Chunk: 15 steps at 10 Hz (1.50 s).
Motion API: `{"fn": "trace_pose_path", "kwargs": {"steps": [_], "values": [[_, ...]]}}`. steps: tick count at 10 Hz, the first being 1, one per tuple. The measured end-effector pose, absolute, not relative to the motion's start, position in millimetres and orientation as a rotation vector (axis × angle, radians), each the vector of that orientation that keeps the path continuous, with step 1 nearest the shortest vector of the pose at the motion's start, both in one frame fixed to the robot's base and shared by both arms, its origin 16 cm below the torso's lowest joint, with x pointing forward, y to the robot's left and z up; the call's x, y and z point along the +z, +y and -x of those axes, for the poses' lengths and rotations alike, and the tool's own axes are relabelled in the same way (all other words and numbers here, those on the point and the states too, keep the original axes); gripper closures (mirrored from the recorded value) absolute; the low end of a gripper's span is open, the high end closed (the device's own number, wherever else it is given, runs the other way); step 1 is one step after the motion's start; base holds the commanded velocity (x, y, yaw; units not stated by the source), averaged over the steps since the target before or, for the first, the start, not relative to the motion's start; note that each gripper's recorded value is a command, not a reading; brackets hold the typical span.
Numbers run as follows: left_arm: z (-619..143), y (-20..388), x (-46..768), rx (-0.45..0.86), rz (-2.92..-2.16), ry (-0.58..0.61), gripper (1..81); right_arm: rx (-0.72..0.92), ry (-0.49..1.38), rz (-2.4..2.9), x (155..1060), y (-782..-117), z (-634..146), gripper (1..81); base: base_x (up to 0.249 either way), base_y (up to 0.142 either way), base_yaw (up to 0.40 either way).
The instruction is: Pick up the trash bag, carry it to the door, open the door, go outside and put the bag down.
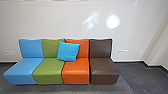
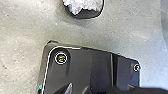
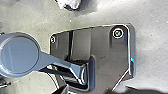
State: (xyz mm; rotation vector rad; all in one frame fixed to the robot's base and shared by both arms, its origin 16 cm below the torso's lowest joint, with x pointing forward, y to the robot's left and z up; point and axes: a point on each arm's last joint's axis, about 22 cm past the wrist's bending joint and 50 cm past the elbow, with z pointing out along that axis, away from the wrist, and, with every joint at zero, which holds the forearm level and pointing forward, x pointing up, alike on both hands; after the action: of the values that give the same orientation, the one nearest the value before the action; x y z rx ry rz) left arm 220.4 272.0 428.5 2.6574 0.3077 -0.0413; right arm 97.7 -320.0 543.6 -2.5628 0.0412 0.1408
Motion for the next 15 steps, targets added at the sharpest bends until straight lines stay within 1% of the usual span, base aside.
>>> {"fn": "trace_pose_path", "kwargs": {"steps": [2, 4, 7, 13, 15], "values": [[-235.2, 271.0, 408.3, -0.116, -2.663, 0.323, 1.0, 0.175, 0.055, 2.563, 541.1, -328.3, -105.9, 1.0, 0.0, 0.0, 0.0], [-265.0, 278.3, 390.2, -0.139, -2.676, 0.341, 1.0, 0.202, 0.068, 2.554, 531.6, -326.9, -117.8, 1.0, 0.0, 0.0, 0.0], [-305.3, 271.0, 380.4, -0.107, -2.657, 0.352, 1.0, 0.19, 0.068, 2.557, 521.0, -331.0, -134.2, 1.0, 0.0, 0.0, 0.0], [-394.4, 247.9, 365.7, 0.0, -2.614, 0.314, 1.0, 0.097, 0.046, 2.568, 483.3, -336.2, -172.8, 1.0, 0.0, 0.0, 0.0], [-410.6, 248.4, 353.5, 0.017, -2.622, 0.314, 1.0, 0.06, 0.035, 2.567, 476.8, -339.6, -186.9, 1.0, 0.0, 0.0, 0.0]]}}
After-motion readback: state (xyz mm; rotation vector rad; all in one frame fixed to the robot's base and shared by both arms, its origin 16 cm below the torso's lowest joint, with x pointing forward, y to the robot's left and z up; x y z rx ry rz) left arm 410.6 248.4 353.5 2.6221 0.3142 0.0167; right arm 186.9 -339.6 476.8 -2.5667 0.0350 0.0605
